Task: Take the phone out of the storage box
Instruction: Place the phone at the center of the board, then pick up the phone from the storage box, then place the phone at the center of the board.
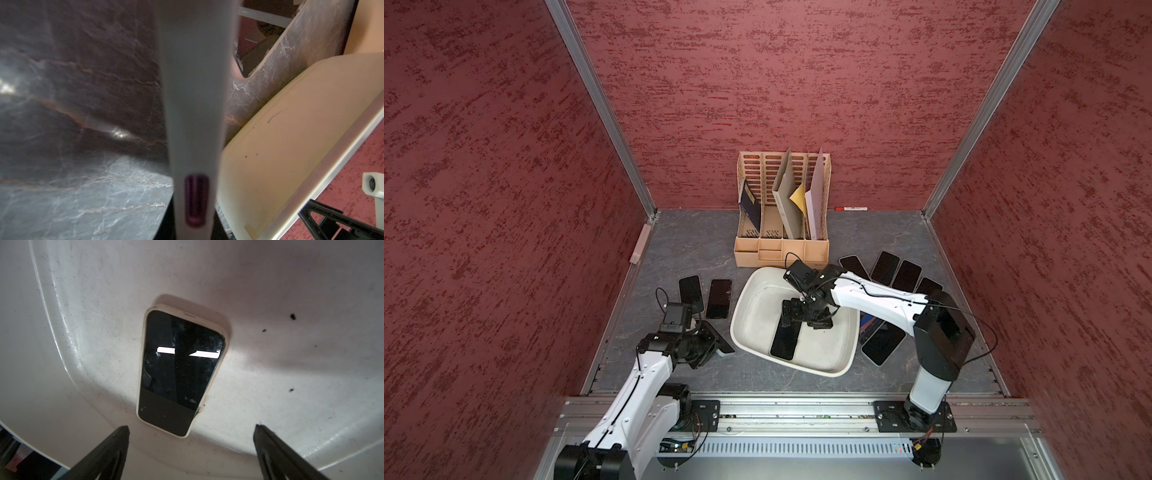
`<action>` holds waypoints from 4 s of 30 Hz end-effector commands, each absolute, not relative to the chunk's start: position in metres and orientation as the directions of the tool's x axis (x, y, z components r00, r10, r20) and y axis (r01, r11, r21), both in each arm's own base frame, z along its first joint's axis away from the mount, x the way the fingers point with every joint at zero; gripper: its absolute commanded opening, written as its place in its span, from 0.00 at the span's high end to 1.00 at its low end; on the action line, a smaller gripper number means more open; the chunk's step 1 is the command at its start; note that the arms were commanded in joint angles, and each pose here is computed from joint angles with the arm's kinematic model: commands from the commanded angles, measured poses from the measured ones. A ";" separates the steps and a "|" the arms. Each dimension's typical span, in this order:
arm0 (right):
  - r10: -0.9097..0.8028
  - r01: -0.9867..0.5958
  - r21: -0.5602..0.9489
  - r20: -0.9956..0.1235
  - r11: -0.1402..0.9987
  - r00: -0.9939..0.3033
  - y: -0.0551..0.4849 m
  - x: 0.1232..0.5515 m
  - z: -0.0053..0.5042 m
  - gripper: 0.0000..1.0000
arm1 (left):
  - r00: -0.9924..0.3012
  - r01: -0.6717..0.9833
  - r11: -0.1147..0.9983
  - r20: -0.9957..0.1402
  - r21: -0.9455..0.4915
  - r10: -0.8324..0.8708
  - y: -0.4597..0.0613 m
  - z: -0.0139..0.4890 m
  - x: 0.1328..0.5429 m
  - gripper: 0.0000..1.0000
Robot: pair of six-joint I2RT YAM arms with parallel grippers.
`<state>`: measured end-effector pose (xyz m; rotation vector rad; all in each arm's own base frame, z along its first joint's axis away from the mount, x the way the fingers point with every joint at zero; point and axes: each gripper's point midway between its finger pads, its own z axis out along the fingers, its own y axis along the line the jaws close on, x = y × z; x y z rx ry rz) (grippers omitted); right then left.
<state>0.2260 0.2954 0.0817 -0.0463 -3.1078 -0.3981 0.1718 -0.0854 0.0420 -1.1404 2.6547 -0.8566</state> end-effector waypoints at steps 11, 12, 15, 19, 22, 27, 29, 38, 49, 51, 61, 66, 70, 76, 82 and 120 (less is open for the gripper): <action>0.174 0.163 0.191 -0.042 0.968 -0.984 0.311 0.251 0.061 0.02 | -0.639 -0.700 0.507 0.124 -0.503 -0.759 -0.071 0.050 0.158 0.00; 0.175 0.164 0.191 -0.045 0.968 -0.984 0.314 0.251 0.060 0.02 | -0.637 -0.696 0.510 0.106 -0.505 -0.764 -0.069 0.057 0.159 0.00; 0.191 0.180 0.185 -0.043 0.966 -0.981 0.320 0.254 0.053 0.02 | -0.633 -0.665 0.535 0.013 -0.521 -0.774 -0.059 0.085 0.167 0.00; 0.198 0.190 0.166 -0.036 0.968 -0.979 0.323 0.256 0.042 0.01 | -0.658 -0.581 0.592 -0.106 -0.559 -0.745 -0.054 0.121 0.182 0.00; 0.200 0.196 0.127 -0.024 0.972 -0.979 0.319 0.253 0.031 0.02 | -0.707 -0.525 0.647 -0.140 -0.553 -0.693 -0.057 0.135 0.188 0.00; 0.175 0.173 0.068 -0.024 0.983 -0.984 0.314 0.252 0.019 0.02 | -0.782 -0.412 0.754 -0.226 -0.511 -0.580 -0.064 0.152 0.194 0.00; 0.153 0.152 0.043 -0.024 0.988 -0.988 0.315 0.251 0.014 0.01 | -0.800 -0.367 0.791 -0.268 -0.489 -0.537 -0.067 0.159 0.196 0.00; 0.082 0.082 -0.013 0.017 0.997 -0.996 0.310 0.237 -0.007 0.09 | -0.834 -0.209 0.823 -0.344 -0.527 -0.432 -0.091 0.170 0.206 0.00; 0.065 0.071 -0.037 -0.129 0.997 -0.989 0.270 0.257 0.037 0.32 | -0.836 0.338 0.706 -0.544 -0.622 -0.079 -0.199 0.188 0.198 0.00; 0.086 0.086 0.008 -0.179 0.996 -0.980 0.263 0.266 0.057 0.32 | -0.813 0.419 0.688 -0.582 -0.593 -0.007 -0.218 0.188 0.193 0.00; 0.122 0.049 0.220 -0.332 0.974 -0.935 0.244 0.279 0.146 0.33 | -0.839 0.474 0.573 -0.541 -0.668 0.063 -0.278 0.183 0.201 0.01; 0.132 0.019 0.319 -0.336 0.948 -0.933 0.248 0.267 0.168 0.34 | -0.847 0.486 0.538 -0.524 -0.688 0.095 -0.307 0.185 0.209 0.12; 0.146 0.004 0.380 -0.346 0.925 -0.927 0.250 0.261 0.185 0.34 | -0.865 0.458 0.549 -0.493 -0.699 0.095 -0.323 0.178 0.220 0.23; 0.154 -0.009 0.411 -0.362 0.912 -0.920 0.248 0.256 0.195 0.35 | -0.887 0.429 0.518 -0.454 -0.740 0.086 -0.342 0.172 0.227 0.45; 0.155 -0.010 0.413 -0.364 0.911 -0.918 0.246 0.254 0.195 0.34 | -0.902 0.409 0.496 -0.420 -0.766 0.095 -0.351 0.169 0.228 0.75; 0.141 -0.307 0.562 -0.616 0.768 -0.775 0.213 0.228 0.196 0.01 | -0.867 0.064 0.573 -0.330 -0.817 -0.374 -0.218 0.197 0.263 1.00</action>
